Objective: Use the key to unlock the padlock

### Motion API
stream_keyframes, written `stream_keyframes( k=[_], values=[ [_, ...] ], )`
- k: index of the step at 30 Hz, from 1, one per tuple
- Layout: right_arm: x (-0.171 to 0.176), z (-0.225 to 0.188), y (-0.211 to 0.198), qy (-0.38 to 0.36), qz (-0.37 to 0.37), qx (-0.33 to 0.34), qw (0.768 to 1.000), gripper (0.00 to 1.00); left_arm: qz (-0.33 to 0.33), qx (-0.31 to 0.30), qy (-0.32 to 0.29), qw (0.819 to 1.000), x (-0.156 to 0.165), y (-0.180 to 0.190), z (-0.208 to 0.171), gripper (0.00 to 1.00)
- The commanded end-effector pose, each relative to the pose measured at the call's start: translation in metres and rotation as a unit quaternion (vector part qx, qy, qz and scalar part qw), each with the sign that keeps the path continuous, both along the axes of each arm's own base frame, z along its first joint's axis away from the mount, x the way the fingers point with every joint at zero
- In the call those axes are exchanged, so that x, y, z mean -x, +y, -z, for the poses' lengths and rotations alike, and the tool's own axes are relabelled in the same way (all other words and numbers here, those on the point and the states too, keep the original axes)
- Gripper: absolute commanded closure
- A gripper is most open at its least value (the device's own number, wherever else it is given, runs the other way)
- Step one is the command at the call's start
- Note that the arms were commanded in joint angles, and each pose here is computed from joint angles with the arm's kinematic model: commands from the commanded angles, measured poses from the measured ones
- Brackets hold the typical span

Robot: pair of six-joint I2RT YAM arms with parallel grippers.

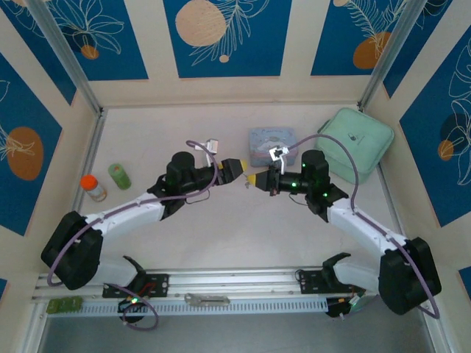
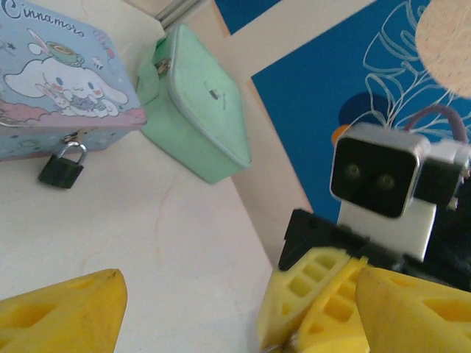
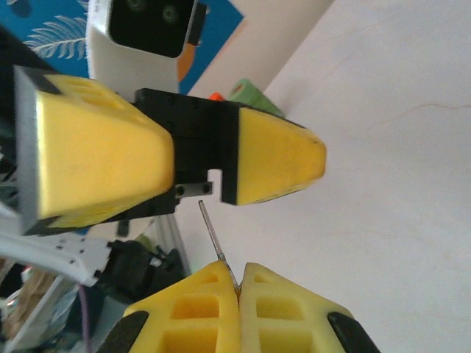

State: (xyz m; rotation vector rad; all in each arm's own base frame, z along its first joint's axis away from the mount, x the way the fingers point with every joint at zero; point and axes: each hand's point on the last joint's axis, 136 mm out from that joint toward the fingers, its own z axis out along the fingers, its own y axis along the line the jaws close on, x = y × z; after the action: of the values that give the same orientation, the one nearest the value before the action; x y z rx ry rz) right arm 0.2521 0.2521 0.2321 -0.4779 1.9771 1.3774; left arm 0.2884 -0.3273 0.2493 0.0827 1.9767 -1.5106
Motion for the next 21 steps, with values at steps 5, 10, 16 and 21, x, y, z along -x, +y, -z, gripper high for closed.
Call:
stream_keyframes(
  k=[5,10,16,21],
  values=[
    [-0.026,0.005,-0.027,-0.179,0.16,0.173,0.955,1.0,-0.084,0.034,0.127,0.988,-0.016,-0.001,0.017,0.31],
    [-0.032,0.011,-0.017,-0.246,0.152,0.249,0.924,1.0,-0.086,0.039,0.144,0.985,-0.014,-0.01,0.008,0.35],
    [-0.034,0.008,-0.006,-0.303,0.152,0.275,0.9,1.0,-0.105,0.038,0.143,0.983,-0.012,-0.003,0.003,0.37],
    [-0.034,0.006,0.0,-0.332,0.157,0.283,0.886,1.0,-0.103,0.041,0.153,0.982,-0.01,-0.004,0.007,0.41]
  ],
)
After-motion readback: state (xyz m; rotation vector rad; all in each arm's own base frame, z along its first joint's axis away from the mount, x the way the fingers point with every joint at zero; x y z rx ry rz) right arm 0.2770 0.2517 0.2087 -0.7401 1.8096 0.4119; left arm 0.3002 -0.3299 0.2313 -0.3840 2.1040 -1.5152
